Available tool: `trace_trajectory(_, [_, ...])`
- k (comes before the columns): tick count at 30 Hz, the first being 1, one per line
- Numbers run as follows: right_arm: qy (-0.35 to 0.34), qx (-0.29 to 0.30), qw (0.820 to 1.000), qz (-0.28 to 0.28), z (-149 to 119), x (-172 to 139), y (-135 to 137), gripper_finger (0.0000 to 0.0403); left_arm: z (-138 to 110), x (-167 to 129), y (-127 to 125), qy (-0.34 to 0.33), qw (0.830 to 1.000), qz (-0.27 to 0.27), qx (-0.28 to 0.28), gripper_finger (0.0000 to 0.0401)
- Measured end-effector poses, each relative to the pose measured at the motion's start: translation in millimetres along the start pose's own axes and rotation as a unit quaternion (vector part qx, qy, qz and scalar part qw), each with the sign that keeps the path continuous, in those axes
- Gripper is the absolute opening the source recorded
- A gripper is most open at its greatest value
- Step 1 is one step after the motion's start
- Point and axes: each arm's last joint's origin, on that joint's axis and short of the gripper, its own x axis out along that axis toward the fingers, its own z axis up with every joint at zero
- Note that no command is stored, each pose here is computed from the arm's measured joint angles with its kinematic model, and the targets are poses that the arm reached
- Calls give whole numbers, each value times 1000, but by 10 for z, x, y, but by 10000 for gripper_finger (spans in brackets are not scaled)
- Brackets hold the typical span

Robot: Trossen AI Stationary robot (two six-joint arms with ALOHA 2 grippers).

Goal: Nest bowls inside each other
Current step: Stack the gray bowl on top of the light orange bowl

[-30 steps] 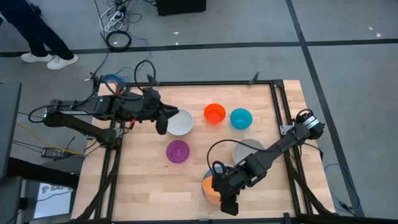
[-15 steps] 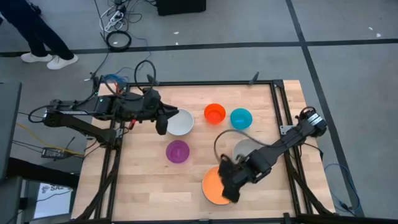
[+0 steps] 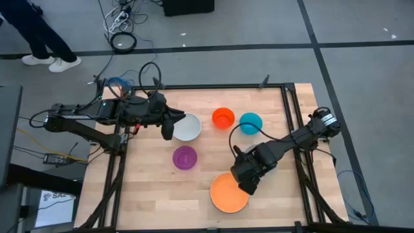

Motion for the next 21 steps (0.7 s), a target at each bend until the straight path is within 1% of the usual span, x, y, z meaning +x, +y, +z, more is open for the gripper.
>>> trace_trajectory(3, [14,2,1000,-15,-12,73,-33,137,0,0,1,0,1000,0,0,76])
trace_trajectory(9, [31,-33,998,-44,-113,282,-53,135,0,0,1,0,1000,0,1,76])
trace_trajectory(13, [26,-51,998,-35,-192,423,-2,135,0,0,1,0,1000,0,1,76])
trace_trajectory(21, [25,-41,998,-34,-310,738,-1,134,0,0,1,0,1000,0,0,76])
